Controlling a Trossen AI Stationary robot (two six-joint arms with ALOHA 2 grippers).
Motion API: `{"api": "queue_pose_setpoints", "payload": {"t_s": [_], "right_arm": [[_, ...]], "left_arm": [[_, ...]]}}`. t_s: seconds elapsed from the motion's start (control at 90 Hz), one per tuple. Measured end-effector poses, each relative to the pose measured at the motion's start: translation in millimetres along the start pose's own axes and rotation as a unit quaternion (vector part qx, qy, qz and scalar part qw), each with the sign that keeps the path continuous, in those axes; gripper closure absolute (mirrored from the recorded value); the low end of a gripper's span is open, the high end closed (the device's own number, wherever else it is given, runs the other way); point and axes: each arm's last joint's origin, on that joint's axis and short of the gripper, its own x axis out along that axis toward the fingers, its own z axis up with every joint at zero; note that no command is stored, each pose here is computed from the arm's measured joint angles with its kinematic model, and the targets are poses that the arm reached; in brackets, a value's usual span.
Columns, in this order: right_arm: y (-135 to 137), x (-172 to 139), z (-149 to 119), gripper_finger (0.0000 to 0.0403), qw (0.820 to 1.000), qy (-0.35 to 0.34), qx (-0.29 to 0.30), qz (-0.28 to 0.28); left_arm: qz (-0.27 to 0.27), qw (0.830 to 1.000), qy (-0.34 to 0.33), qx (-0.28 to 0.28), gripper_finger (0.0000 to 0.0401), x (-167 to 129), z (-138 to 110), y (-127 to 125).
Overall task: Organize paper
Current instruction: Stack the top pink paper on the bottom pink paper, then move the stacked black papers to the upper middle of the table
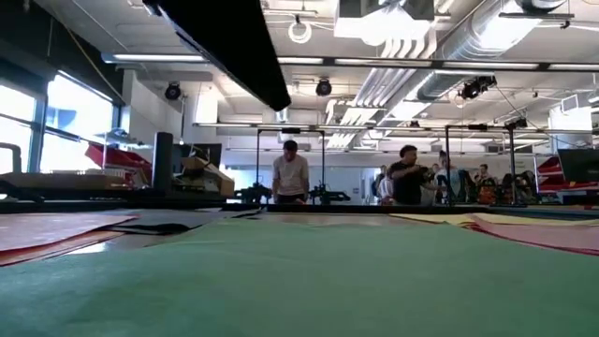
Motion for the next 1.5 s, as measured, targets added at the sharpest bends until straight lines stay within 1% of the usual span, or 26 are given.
{"api": "queue_pose_setpoints", "payload": {"t_s": [0.1, 0.156, 0.2, 0.278, 0.411, 0.533, 0.667, 0.711, 0.789, 0.867, 0.944, 1.011, 1.1, 1.189, 1.3, 1.367, 1.444, 1.5], "right_arm": [[-0.2, -1.7, 1.5, 0.0403, 1.000, -0.008, 0.000, 0.003], [0.0, -4.6, 3.4, 0.0403, 1.000, -0.013, 0.001, 0.008], [1.0, -7.9, 5.4, 0.0403, 1.000, -0.015, 0.004, 0.015], [2.4, -13.3, 8.4, 0.0403, 1.000, -0.016, 0.002, 0.027], [6.5, -20.8, 14.3, 0.0403, 0.998, -0.038, 0.002, 0.055], [12.7, -19.8, 20.5, 0.0403, 0.994, -0.071, 0.000, 0.078], [22.4, -13.3, 38.2, 0.0403, 0.989, -0.116, -0.015, 0.096], [26.1, -9.4, 47.7, 0.0403, 0.987, -0.127, -0.027, 0.099], [31.4, 0.4, 71.2, 0.0402, 0.984, -0.137, -0.048, 0.100], [32.0, 13.1, 102.1, 0.0402, 0.984, -0.137, -0.062, 0.096], [26.2, 26.7, 137.8, 0.0399, 0.984, -0.132, -0.074, 0.093], [15.8, 37.4, 170.3, 0.0385, 0.984, -0.132, -0.078, 0.090], [-2.6, 47.7, 212.8, 0.0352, 0.982, -0.145, -0.075, 0.096], [-25.3, 54.4, 249.7, 0.0307, 0.980, -0.158, -0.060, 0.109], [-52.2, 64.5, 281.9, 0.0250, 0.977, -0.174, -0.027, 0.120], [-63.5, 71.9, 298.6, 0.0221, 0.977, -0.168, -0.024, 0.126], [-67.9, 83.4, 317.7, 0.0196, 0.978, -0.164, -0.026, 0.127], [-70.0, 92.7, 332.4, 0.0185, 0.980, -0.161, -0.018, 0.119]], "left_arm": [[0.015, 1.000, 0.006, -0.005, 0.0401, -3.6, -3.7, 6.3], [0.020, 1.000, 0.009, -0.009, 0.0401, -11.1, -3.9, 13.7], [0.026, 1.000, -0.003, -0.014, 0.0401, -19.0, -3.1, 21.6], [0.038, 0.999, -0.021, -0.023, 0.0401, -34.1, -5.7, 39.5], [0.037, 0.998, -0.024, -0.053, 0.0401, -50.2, -19.2, 75.9], [0.030, 0.995, -0.013, -0.091, 0.0401, -52.9, -36.1, 108.2], [0.042, 0.983, 0.006, -0.179, 0.0401, -48.3, -53.0, 142.4], [0.042, 0.979, 0.017, -0.197, 0.0400, -45.3, -57.2, 153.3], [0.050, 0.975, 0.034, -0.213, 0.0395, -38.6, -66.0, 169.5], [0.054, 0.971, 0.054, -0.227, 0.0387, -32.3, -73.7, 183.6], [0.060, 0.969, 0.075, -0.229, 0.0376, -24.3, -82.2, 194.2], [0.071, 0.967, 0.096, -0.227, 0.0366, -17.4, -90.7, 200.3], [0.078, 0.964, 0.111, -0.228, 0.0351, -9.6, -100.6, 204.8], [0.088, 0.962, 0.126, -0.224, 0.0340, -2.3, -112.3, 208.7], [0.101, 0.961, 0.126, -0.223, 0.0333, 4.5, -122.7, 211.3], [0.102, 0.963, 0.118, -0.219, 0.0332, 8.4, -126.6, 211.9], [0.089, 0.967, 0.106, -0.216, 0.0333, 14.9, -130.9, 212.2], [0.078, 0.968, 0.100, -0.217, 0.0336, 20.2, -134.7, 213.4]]}}
